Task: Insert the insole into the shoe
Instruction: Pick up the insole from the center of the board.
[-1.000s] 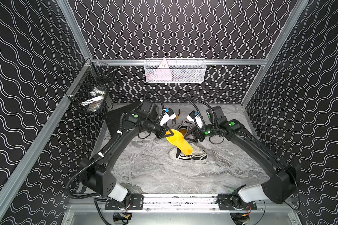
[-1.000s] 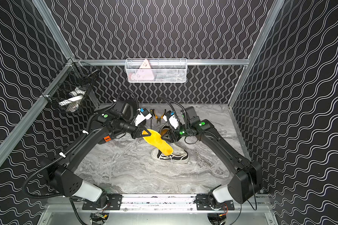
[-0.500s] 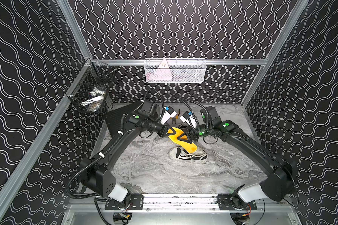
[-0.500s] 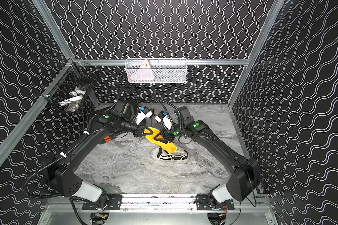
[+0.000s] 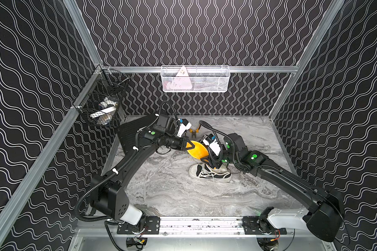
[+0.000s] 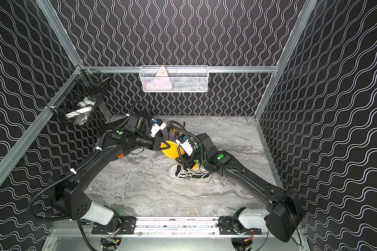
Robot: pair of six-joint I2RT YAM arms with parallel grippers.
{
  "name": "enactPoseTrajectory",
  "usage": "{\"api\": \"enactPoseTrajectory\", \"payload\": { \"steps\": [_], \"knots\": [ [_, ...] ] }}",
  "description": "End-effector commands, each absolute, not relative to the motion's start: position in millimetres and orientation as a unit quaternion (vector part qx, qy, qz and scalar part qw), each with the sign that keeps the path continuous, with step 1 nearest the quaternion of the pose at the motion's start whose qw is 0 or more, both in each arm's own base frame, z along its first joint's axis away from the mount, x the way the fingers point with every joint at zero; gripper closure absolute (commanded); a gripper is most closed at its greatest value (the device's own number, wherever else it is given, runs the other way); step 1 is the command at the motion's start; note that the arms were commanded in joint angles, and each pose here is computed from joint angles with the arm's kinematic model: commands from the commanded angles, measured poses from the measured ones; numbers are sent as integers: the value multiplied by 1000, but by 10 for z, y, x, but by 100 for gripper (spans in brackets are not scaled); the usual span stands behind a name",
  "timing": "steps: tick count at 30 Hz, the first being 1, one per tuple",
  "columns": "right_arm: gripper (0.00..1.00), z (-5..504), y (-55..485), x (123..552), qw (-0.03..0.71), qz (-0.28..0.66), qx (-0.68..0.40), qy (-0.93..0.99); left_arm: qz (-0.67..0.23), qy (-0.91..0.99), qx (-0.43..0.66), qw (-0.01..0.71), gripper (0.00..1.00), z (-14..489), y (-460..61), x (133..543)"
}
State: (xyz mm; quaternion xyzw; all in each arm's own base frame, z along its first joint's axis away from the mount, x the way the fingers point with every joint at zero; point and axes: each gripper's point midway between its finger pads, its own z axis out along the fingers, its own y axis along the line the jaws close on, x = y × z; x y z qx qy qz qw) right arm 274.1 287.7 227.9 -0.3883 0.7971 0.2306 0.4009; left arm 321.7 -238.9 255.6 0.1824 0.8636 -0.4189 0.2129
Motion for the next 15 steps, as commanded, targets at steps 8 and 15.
{"api": "enactPoseTrajectory", "payload": {
  "steps": [8, 15],
  "knots": [
    [35, 2409, 2902, 2921, 417, 225, -398, 786, -435, 835, 265, 209, 100, 2622, -2614, 2932],
    [52, 2425, 3054, 2776, 369, 269, -440, 773, -433, 834, 267, 213, 100, 2631, -2617, 2956]
  ]
}}
